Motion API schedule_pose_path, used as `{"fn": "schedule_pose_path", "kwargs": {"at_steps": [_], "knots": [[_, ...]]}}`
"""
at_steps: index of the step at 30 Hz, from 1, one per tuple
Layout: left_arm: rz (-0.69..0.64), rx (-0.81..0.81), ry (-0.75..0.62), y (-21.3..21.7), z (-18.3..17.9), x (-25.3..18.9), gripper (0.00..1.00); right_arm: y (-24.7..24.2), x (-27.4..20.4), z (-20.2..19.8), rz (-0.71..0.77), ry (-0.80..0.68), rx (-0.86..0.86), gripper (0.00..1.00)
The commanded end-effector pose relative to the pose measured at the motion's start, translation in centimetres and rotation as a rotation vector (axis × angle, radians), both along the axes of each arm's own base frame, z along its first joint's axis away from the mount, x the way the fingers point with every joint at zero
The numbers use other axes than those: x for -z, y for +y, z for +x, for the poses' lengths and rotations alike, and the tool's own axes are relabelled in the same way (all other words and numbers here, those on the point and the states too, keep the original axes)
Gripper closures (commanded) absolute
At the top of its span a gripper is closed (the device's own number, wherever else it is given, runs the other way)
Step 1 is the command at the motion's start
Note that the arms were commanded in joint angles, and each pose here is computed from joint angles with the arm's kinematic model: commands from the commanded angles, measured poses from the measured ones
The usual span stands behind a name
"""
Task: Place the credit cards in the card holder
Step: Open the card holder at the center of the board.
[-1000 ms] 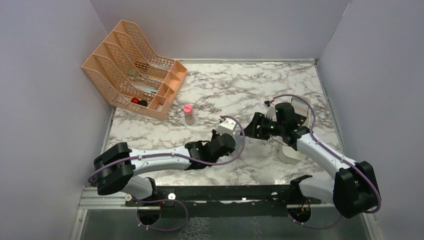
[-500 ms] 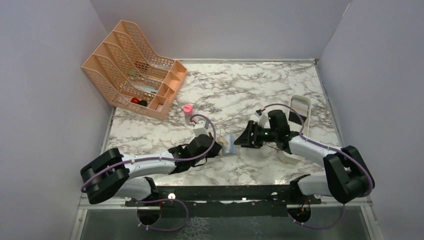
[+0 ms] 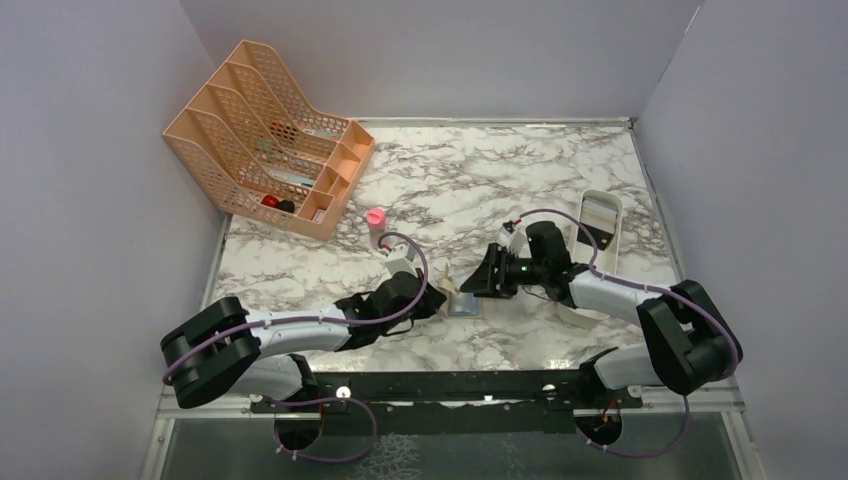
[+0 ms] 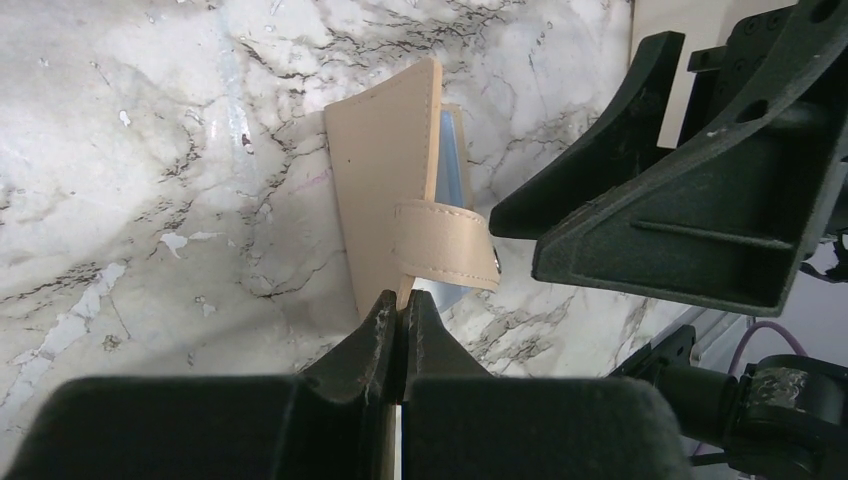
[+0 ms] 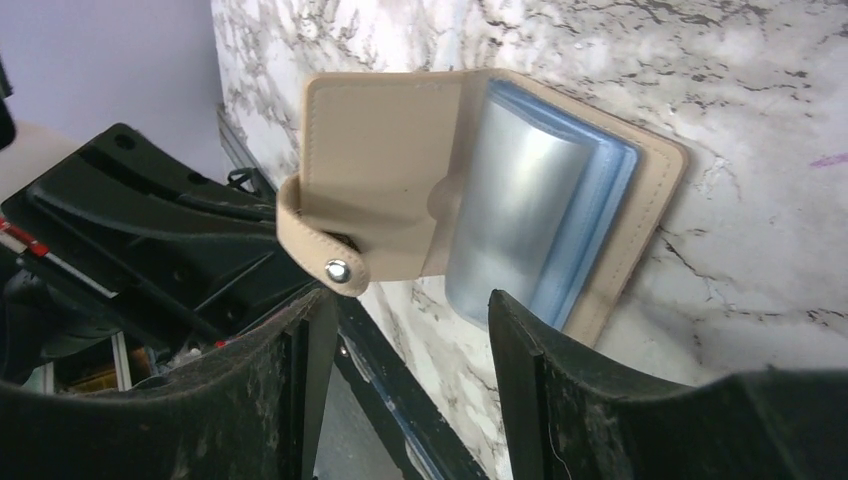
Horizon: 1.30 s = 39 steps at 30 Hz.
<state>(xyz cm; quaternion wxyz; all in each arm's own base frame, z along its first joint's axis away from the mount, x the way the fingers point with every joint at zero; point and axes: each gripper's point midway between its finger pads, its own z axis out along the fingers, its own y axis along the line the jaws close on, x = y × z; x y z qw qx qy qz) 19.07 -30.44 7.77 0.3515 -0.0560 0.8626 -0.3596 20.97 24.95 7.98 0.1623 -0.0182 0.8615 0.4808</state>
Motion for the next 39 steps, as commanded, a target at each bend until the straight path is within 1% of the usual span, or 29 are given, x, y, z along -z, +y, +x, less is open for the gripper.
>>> {"fn": "schedule_pose_path", "kwargs": {"at_steps": [1,5,10,12,17,21,23,28,34,39], "knots": [[-0.027,0.015,0.026,0.0,-0.8,0.3,1.00,0.4,0.9,0.8,-0.005,0.002,0.024,0.37],[0.000,0.018,0.010,0.4,-0.7,0.7,1.00,1.0,1.7,0.7,-0.010,0.012,0.011,0.37],[0.022,0.006,0.009,1.3,-0.8,1.0,0.90,1.5,2.8,0.5,-0.018,0.036,-0.007,0.37],[0.035,-0.001,0.004,1.6,-0.8,0.8,0.88,1.4,3.2,0.6,-0.026,0.043,-0.003,0.37],[0.063,-0.014,-0.004,2.2,-0.6,0.9,0.88,1.4,3.3,0.9,-0.049,0.030,0.015,0.37],[0.084,-0.004,0.013,2.3,-0.7,1.9,0.93,2.3,2.9,0.7,-0.030,0.025,-0.008,0.37],[0.093,0.004,0.020,2.2,-0.8,2.3,0.94,2.8,2.6,0.5,-0.010,0.027,-0.020,0.36],[0.112,0.016,0.040,2.3,-1.0,3.1,0.94,3.8,1.2,0.2,0.064,0.015,-0.046,0.36],[0.104,0.029,0.048,2.2,-1.2,3.1,0.94,4.6,-1.1,-0.1,0.159,-0.014,-0.075,0.35],[0.092,0.042,0.057,1.9,-1.3,3.0,0.89,5.2,-1.6,0.1,0.182,-0.033,-0.092,0.35]]}}
